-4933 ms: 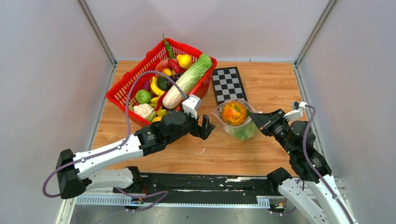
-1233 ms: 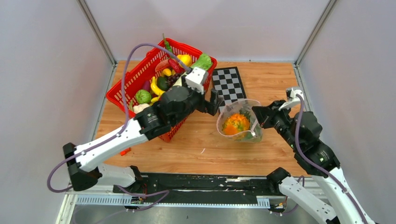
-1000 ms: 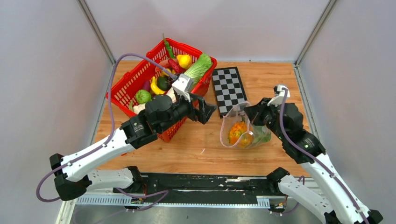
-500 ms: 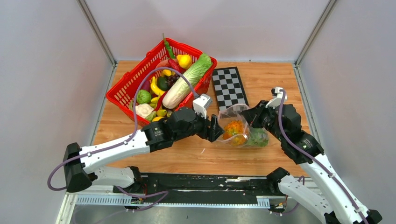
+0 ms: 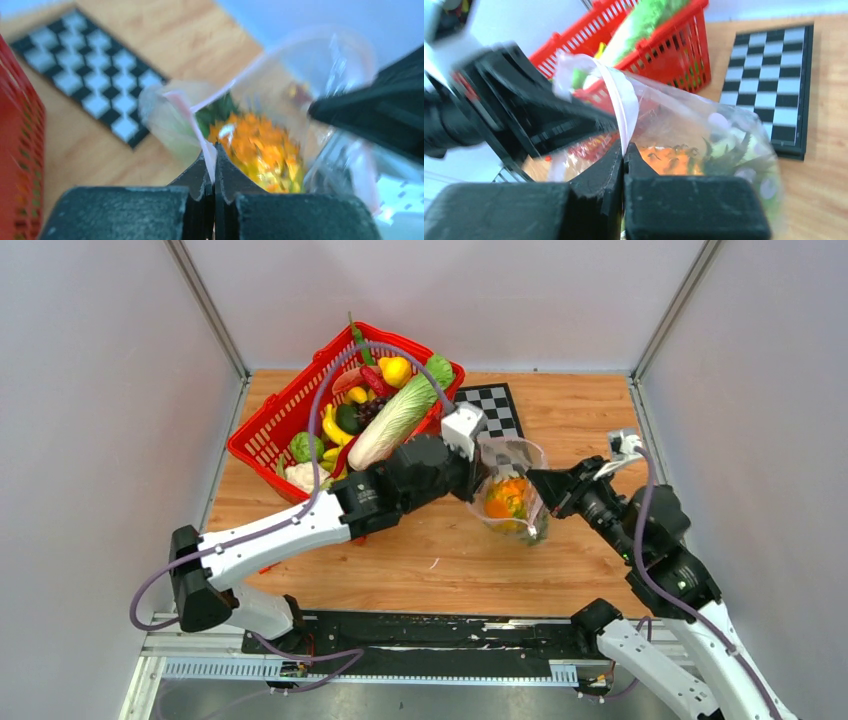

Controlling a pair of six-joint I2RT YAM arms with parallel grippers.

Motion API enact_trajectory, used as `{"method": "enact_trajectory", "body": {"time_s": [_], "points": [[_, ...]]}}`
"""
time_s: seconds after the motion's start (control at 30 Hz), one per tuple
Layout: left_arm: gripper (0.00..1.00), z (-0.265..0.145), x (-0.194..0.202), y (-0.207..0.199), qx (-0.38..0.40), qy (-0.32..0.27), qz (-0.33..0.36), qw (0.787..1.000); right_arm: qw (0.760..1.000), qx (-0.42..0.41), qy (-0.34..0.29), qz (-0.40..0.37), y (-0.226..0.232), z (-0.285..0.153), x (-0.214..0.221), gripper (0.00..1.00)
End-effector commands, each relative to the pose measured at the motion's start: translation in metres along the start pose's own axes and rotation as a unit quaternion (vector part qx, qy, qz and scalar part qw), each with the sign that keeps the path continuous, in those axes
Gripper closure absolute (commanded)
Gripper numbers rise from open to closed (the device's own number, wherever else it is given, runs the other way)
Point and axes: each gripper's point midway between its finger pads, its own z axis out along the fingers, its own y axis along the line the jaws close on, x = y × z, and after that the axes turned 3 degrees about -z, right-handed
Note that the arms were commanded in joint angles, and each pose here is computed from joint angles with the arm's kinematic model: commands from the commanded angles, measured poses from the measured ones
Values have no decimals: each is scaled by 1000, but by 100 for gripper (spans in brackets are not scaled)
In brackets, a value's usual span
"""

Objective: Place the food in the zip-top bag and seal the zipper
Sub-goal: Adjust the zipper food storage bag at the center of the board.

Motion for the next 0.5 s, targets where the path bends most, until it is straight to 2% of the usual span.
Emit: {"method": "enact_trajectory", "body": {"time_s": [0.0, 0.03, 0.1, 0.17, 0.23, 0.27, 0.33, 0.4, 0.47], "points": [[100, -14, -74, -4, -3, -64, 57, 996, 993, -20, -112, -44, 15, -24, -57, 100], [100, -1, -55, 5, -3, -29, 53, 998, 996, 27, -82, -37, -6, -15, -40, 100], [100, 21, -24, 14, 6, 36, 39, 999, 993, 114, 22, -20, -43, -3, 11, 100], [100, 26, -14, 14, 6, 66, 41, 997, 988, 132, 81, -18, -49, 1, 29, 100], [100, 15, -32, -14, 74, 43, 51, 995, 995, 78, 57, -19, -24, -1, 8, 100], [100, 7, -38, -25, 105, 37, 60, 992, 999, 42, 18, -26, -9, -4, -9, 100], [100, -6, -53, -23, 93, 31, 68, 993, 995, -59, -67, -47, 28, -14, -42, 100], [100, -17, -63, -24, 95, 14, 72, 993, 987, -120, -79, -76, 53, -25, -52, 100], [100, -14, -46, -19, 97, 36, 85, 991, 992, -102, -18, -78, 47, -13, -38, 100]]}}
